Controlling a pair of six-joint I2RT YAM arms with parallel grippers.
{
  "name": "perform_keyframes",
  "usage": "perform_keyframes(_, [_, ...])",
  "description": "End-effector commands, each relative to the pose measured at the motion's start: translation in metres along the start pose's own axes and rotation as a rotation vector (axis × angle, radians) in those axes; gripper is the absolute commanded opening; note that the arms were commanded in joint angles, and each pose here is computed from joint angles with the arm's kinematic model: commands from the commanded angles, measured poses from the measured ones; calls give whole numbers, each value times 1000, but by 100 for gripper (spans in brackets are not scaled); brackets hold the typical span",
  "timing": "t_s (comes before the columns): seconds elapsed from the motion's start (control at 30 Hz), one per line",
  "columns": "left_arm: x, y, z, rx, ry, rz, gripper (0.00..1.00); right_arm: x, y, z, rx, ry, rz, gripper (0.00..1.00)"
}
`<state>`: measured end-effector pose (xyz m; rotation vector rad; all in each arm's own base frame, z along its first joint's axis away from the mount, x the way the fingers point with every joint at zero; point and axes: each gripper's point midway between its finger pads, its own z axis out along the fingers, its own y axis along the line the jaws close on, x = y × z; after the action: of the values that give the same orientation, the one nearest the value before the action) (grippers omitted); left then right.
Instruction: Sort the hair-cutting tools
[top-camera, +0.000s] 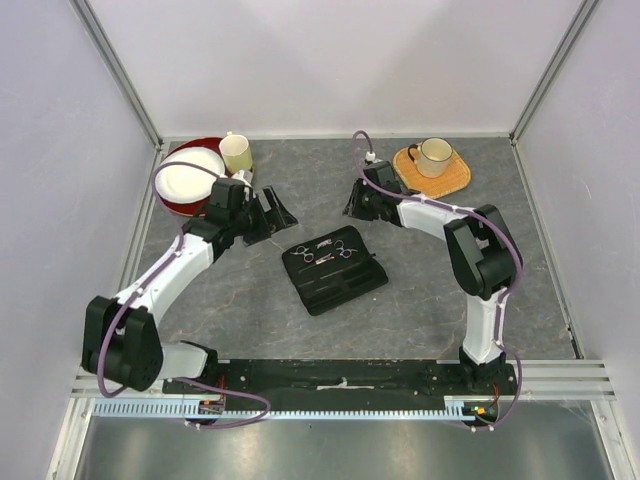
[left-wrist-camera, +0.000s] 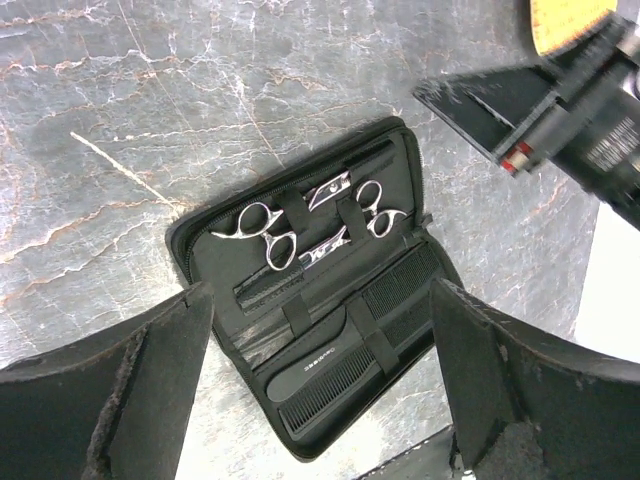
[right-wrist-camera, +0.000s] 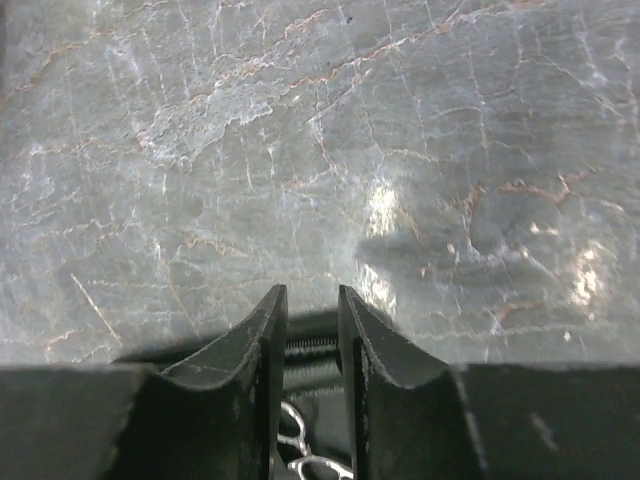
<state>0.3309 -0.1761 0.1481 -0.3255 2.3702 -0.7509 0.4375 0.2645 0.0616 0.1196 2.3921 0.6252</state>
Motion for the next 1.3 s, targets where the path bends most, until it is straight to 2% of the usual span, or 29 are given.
perform_keyframes(0.0, [-5, -11, -13, 83, -49, 112, 90, -7, 15, 21, -43, 2, -8, 30])
perform_keyframes(0.1, [18, -7, -13, 108, 32, 115, 88, 3, 13, 31, -45, 37, 4, 26])
perform_keyframes(0.33, [61, -4, -20, 150, 155, 149, 86, 30, -3, 21, -12, 118, -23, 25])
perform_keyframes(0.43, [66, 14, -23, 38, 167, 120, 85, 50, -22, 7, 42, 159, -11, 25])
perform_keyframes(0.47, [68, 32, -25, -65, 170, 92, 85, 62, -33, 2, 71, 180, -1, 24])
perform_keyframes(0.57, [74, 61, -35, -243, 185, 34, 83, 75, -46, -20, 106, 197, 15, 24])
perform_keyframes(0.7, [80, 75, -39, -315, 202, 6, 83, 85, -39, -51, 53, 213, -1, 25])
perform_keyframes(0.83, [78, 76, -39, -341, 190, -26, 82, 119, -27, -73, -69, 279, -69, 25])
perform_keyframes(0.9, [72, 93, -49, -468, 154, -55, 77, 132, -15, -80, -123, 297, -121, 26])
perform_keyframes(1.03, [60, 114, -67, -619, 51, -108, 77, 163, -15, -89, -119, 339, -127, 27])
perform_keyframes(1.2, [55, 126, -86, -701, -8, -131, 77, 145, -22, -95, -22, 229, -137, 27])
perform_keyframes(1.27, [61, 134, -95, -758, -4, -150, 71, 135, -21, -94, 4, 204, -143, 28])
